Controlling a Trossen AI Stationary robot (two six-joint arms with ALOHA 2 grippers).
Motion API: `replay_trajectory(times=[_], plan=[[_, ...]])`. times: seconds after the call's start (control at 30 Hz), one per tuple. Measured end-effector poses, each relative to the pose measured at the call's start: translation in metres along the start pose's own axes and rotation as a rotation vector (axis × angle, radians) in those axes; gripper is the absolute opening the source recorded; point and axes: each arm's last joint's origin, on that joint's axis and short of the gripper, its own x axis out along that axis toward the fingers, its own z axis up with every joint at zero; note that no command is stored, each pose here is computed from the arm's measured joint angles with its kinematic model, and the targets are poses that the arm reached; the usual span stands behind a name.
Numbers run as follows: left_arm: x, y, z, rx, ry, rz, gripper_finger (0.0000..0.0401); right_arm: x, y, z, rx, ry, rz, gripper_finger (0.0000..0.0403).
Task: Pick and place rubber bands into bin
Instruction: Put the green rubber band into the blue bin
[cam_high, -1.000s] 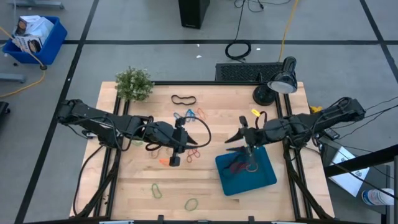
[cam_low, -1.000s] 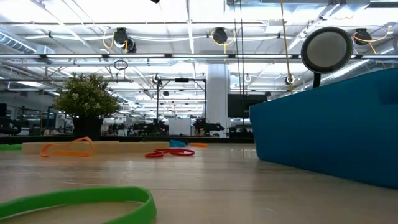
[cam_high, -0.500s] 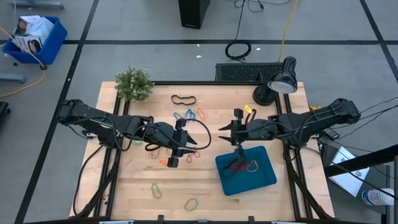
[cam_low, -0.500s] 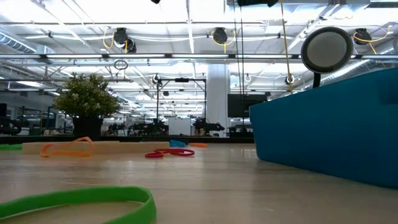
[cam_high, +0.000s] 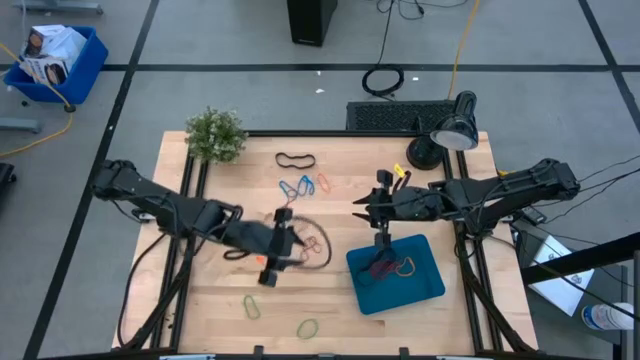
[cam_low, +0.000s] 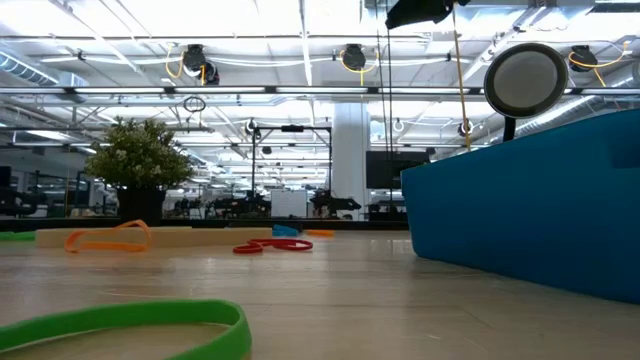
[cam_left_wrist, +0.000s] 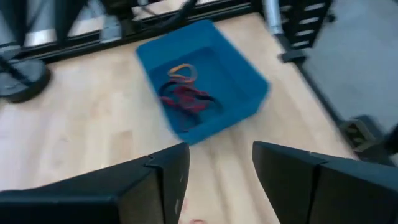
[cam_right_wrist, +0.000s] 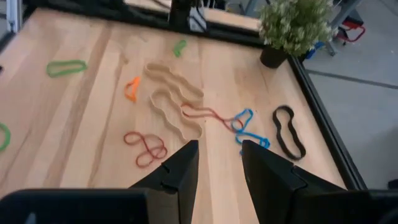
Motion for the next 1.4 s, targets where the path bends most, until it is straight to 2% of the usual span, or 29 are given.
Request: replay_trajectory(times=[0.27, 0.43, 0.53, 0.73, 0.93, 1.13, 1.4], plan=[[0.022, -0.04, -0.008, -0.087, 0.112, -0.039, 0.0177, 0.0, 0.0, -0.003, -0.004, 0.031, 0.002, 0.0121], [0.048, -0.062, 0.001, -0.028, 0.386, 0.013, 0.0177, 0.0, 0.0, -0.005, -0.009, 0.047, 0.005, 0.0121], [0.069, -0.069, 0.002, -0.053, 0.513, 0.035, 0.0177, 0.0, 0.0, -0.006, 0.0, 0.049, 0.005, 0.0121], [0.11, -0.089, 0.005, -0.094, 0.525, -0.036, 0.0177, 0.004, 0.004, -0.015, 0.034, 0.082, 0.047, 0.0119], [0.135, -0.104, -0.012, -0.053, 0.583, -0.064, 0.0177, 0.007, 0.008, -0.021, 0.045, 0.103, 0.137, 0.0117], [0.158, -0.114, -0.033, -0.034, 0.648, -0.066, 0.0177, 0.007, 0.008, -0.022, 0.061, 0.102, 0.136, 0.012], [0.177, -0.12, -0.042, -0.064, 0.634, -0.07, 0.0177, 0.008, 0.008, -0.021, 0.063, 0.095, 0.136, 0.0117]])
